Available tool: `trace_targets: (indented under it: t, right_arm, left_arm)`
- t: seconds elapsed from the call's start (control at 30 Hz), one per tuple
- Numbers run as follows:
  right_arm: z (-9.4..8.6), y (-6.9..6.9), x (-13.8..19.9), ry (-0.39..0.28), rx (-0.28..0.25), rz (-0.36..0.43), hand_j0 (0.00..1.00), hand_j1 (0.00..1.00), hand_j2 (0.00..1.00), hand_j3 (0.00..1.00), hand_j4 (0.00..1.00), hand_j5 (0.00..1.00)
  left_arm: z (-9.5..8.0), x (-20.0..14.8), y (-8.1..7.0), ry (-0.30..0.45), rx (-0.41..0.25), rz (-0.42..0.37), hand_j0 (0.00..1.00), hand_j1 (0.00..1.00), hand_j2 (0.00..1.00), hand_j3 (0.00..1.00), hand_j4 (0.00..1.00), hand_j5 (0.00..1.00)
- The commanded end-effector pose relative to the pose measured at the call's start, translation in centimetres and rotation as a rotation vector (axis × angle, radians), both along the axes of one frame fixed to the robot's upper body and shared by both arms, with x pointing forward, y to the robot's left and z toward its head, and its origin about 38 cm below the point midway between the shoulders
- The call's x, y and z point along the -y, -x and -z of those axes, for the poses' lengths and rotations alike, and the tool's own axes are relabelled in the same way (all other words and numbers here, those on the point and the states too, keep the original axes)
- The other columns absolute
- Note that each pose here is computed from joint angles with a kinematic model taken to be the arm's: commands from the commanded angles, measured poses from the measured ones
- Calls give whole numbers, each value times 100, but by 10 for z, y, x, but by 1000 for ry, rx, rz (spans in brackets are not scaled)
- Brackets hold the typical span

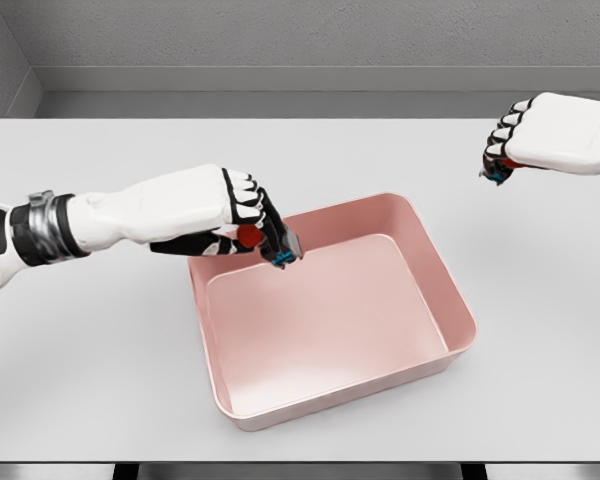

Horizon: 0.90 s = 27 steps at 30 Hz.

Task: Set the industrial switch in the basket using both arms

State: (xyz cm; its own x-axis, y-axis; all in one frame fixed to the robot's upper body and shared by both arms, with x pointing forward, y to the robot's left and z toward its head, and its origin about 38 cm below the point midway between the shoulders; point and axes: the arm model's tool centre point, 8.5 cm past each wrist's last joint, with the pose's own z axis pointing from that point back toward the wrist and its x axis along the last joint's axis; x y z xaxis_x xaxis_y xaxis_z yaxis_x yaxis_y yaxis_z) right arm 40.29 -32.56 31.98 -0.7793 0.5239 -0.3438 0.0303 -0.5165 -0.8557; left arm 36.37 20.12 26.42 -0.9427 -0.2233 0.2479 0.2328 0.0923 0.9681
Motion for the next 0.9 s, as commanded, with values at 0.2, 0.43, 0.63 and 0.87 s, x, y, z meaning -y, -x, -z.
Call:
trace_targets:
  t: [0.2, 0.43, 0.63, 0.87]
  right_arm:
    - [1, 4, -28, -43, 8, -77, 49, 49, 49, 49, 49, 49]
    - [8, 4, -54, -93, 2, -134, 49, 49, 49, 49, 49, 49]
    - [5, 4, -49, -89, 11, -125, 49, 49, 49, 49, 49, 49]
    - [2, 4, -40, -71, 16, -103, 49, 49, 49, 49, 49, 49]
  left_arm:
    - [-4, 7, -2, 18, 2, 14, 100, 100, 100, 100, 100, 100]
    - [-24, 39, -4, 67, 58, 86, 100, 100, 100, 100, 100, 100]
    - [-34, 47, -5, 80, 80, 106, 100, 100, 100, 100, 100, 100]
    - [-35, 27, -8, 49, 79, 64, 100, 100, 100, 100, 100, 100]
